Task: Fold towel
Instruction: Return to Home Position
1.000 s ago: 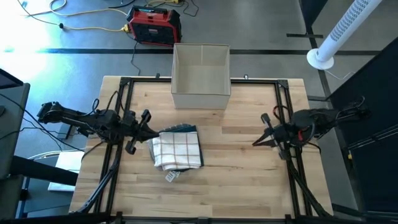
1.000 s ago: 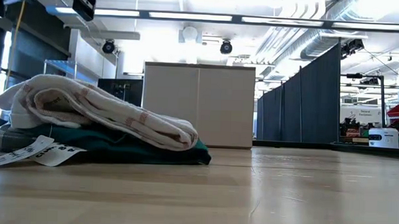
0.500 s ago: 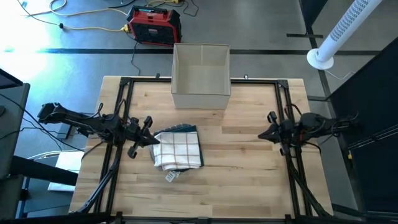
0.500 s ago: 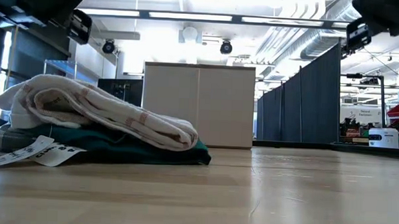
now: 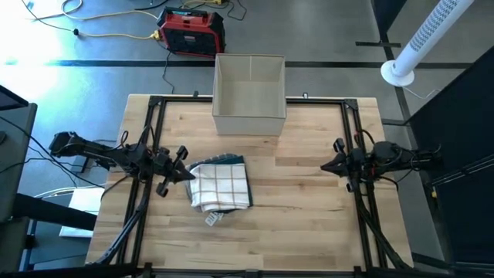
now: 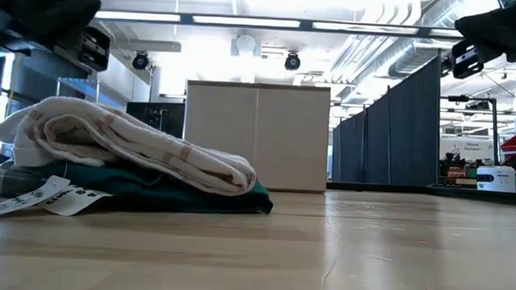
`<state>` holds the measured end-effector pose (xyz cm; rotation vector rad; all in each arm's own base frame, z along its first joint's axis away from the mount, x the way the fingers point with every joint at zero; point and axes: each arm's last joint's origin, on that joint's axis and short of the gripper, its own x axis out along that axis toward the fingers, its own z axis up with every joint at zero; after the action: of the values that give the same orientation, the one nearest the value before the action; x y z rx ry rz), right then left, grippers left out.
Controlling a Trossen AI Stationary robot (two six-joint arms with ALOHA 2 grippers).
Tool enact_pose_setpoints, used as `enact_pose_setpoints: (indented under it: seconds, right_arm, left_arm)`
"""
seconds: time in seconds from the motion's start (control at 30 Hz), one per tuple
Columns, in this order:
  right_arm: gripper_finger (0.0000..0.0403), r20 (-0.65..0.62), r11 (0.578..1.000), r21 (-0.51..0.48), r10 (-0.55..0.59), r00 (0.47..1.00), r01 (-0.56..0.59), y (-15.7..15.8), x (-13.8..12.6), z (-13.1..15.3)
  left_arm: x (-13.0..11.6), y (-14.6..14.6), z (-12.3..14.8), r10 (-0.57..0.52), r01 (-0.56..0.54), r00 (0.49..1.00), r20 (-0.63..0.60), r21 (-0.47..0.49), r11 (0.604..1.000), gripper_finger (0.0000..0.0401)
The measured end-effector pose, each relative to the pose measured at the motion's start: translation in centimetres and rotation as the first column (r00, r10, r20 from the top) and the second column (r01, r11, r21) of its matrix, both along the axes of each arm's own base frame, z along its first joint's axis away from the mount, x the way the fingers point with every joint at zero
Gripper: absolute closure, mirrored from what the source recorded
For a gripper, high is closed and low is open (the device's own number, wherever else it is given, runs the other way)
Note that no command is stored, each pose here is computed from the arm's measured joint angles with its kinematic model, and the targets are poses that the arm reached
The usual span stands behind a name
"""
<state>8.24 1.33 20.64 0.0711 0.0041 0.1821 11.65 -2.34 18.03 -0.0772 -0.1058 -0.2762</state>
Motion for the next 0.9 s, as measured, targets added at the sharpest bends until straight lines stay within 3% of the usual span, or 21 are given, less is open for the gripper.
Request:
enact_pose_setpoints:
  seconds: [0.2,0.4,0.5,0.67,0.9]
  right_arm:
    - [0.0403,-0.079,0.997,0.074,0.011,0.997,-0.006,0.2,0.8,-2.9]
    - [0.0403,-0.054,0.995,0.083,0.052,0.997,-0.047,0.3,1.0,-3.3]
    - [0.0403,-0.083,0.997,0.069,0.045,0.996,-0.039,0.3,0.8,-3.1]
    - [0.0403,-0.112,1.000,0.028,0.011,0.994,-0.008,0.1,0.7,-3.1]
    - [0.0402,-0.184,1.000,0.008,0.009,0.983,-0.008,0.1,0.4,-3.3]
  left_arm:
    - [0.1,0.9,-0.7,0.110,-0.108,0.991,-0.070,0.034,0.994,0.0401]
    - [-0.5,0.9,-0.6,-0.022,0.019,0.997,-0.080,-0.033,0.999,0.0401]
    - [-0.9,1.0,-0.9,-0.031,0.022,0.992,-0.121,-0.077,0.997,0.0401]
    - [-1.7,1.1,0.0,-0.017,0.017,1.000,-0.005,-0.066,0.998,0.0401]
    - [-2.0,1.4,-0.1,0.088,-0.089,0.996,-0.009,-0.072,0.993,0.0401]
